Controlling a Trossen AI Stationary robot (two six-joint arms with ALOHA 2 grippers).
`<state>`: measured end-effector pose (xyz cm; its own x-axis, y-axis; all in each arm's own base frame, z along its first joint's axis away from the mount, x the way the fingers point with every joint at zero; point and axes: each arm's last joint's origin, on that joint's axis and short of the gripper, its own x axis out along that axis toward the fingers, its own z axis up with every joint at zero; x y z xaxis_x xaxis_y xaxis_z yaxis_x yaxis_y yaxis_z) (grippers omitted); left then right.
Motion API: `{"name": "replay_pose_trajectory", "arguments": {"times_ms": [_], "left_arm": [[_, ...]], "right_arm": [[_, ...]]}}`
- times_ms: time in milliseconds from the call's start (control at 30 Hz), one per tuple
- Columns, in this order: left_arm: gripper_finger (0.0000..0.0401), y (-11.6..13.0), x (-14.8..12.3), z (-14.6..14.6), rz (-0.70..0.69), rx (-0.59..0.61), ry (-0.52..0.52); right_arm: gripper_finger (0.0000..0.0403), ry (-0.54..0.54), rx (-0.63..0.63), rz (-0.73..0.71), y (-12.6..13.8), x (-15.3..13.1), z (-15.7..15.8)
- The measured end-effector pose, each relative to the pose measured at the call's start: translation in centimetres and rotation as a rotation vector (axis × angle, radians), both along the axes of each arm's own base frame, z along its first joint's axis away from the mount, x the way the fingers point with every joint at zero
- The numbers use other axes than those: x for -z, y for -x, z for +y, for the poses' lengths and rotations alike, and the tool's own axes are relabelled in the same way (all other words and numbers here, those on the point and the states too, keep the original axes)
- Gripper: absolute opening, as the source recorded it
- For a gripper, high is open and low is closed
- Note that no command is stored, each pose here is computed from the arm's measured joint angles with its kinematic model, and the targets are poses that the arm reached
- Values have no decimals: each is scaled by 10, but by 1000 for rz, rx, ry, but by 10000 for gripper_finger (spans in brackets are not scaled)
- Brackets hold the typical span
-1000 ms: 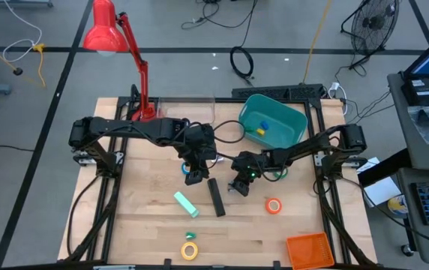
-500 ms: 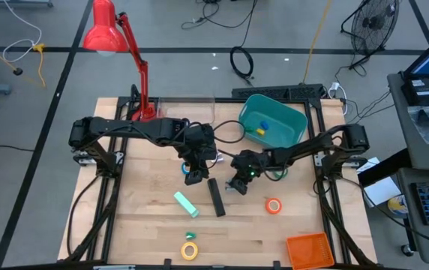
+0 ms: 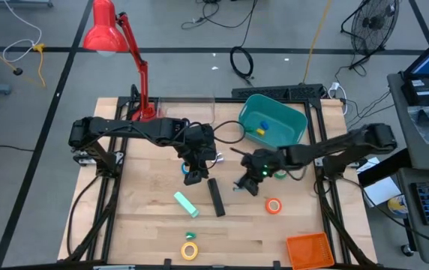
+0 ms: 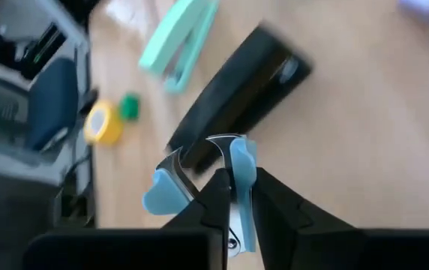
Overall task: Pick and place Stapler, Stapler remover, tape
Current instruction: Put the light blue stapler remover into the orange bin
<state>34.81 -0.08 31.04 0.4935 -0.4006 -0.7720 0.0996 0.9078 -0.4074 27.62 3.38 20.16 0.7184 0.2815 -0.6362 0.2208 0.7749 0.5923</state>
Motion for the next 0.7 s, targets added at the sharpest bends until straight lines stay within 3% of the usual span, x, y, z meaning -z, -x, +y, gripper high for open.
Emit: {"name": "replay_pose_trajectory", "arguments": {"times_ms": [400,700], "left_arm": [[76,0,0,0,-12,27,-17],[76,0,0,0,-16,34,-22]], "right_arm": [[30,-252,-44,196,92,-46,85],[30,-395,-57,435,146,-35,153]]}}
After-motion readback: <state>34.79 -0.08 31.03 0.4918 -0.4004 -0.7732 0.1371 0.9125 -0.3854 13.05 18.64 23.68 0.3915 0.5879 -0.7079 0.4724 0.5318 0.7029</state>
